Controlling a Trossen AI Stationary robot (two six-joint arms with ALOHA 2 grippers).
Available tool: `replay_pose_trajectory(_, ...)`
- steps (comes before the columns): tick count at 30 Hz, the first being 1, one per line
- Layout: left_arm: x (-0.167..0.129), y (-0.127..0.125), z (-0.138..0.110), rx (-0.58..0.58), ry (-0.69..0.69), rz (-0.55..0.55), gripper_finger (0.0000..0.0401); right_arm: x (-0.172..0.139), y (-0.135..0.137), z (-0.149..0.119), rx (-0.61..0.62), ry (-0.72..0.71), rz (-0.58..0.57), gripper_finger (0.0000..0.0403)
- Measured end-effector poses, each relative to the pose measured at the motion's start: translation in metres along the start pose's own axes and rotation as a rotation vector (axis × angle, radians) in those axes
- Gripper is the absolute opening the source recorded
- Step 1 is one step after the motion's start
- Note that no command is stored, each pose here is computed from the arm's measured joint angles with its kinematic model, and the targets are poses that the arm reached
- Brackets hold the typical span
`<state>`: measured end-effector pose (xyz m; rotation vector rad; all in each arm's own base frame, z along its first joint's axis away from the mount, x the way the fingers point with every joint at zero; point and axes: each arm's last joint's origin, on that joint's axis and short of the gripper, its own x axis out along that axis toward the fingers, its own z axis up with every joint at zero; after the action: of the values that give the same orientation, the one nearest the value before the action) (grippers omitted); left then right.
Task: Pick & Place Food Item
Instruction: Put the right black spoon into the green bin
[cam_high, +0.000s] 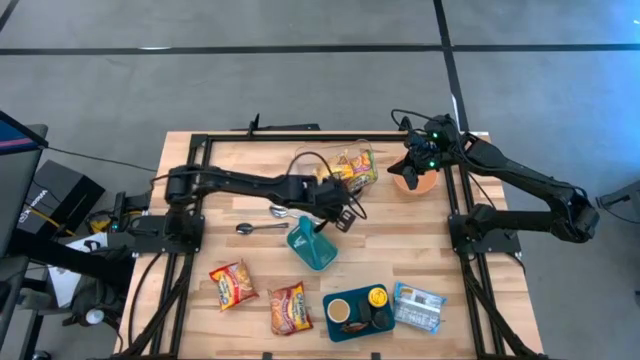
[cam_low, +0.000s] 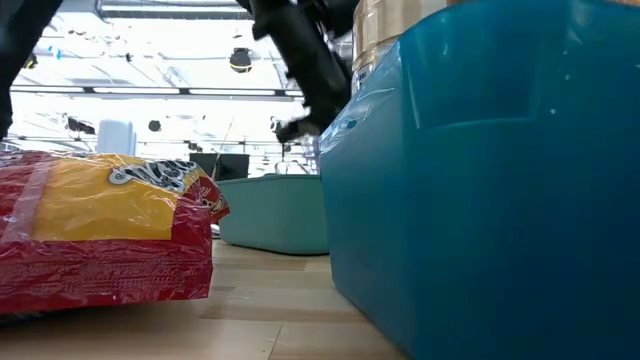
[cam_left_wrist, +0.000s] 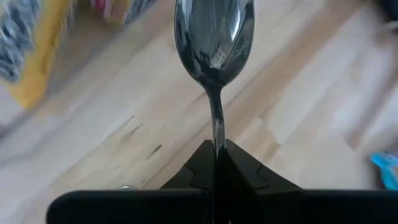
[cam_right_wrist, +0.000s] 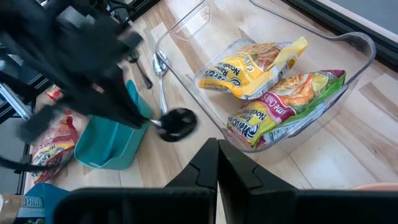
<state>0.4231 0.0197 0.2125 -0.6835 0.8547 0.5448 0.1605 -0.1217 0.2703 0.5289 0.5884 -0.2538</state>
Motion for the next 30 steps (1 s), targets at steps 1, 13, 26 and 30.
replay_pose_trajectory(1, -0.008, -0.001, 0.002, 0.024, -0.012, -0.013, 0.0006, 0.000, 0.000, 0.000, 0.000, 0.000, 0.000, 0.0000)
replay_pose_trajectory(13, -0.111, -0.001, -0.003, 0.617, -0.019, -0.046, 0.0006, 0.000, 0.000, 0.000, -0.012, -0.001, 0.003, 0.0000)
replay_pose_trajectory(26, -0.135, 0.010, -0.011, 1.069, 0.055, -0.018, 0.0013, 0.000, 0.001, 0.003, -0.044, -0.033, 0.007, 0.0000)
replay_pose_trajectory(30, -0.129, 0.010, -0.013, 1.162, 0.086, -0.027, 0.0009, 0.000, 0.001, 0.005, -0.051, -0.046, 0.007, 0.0000)
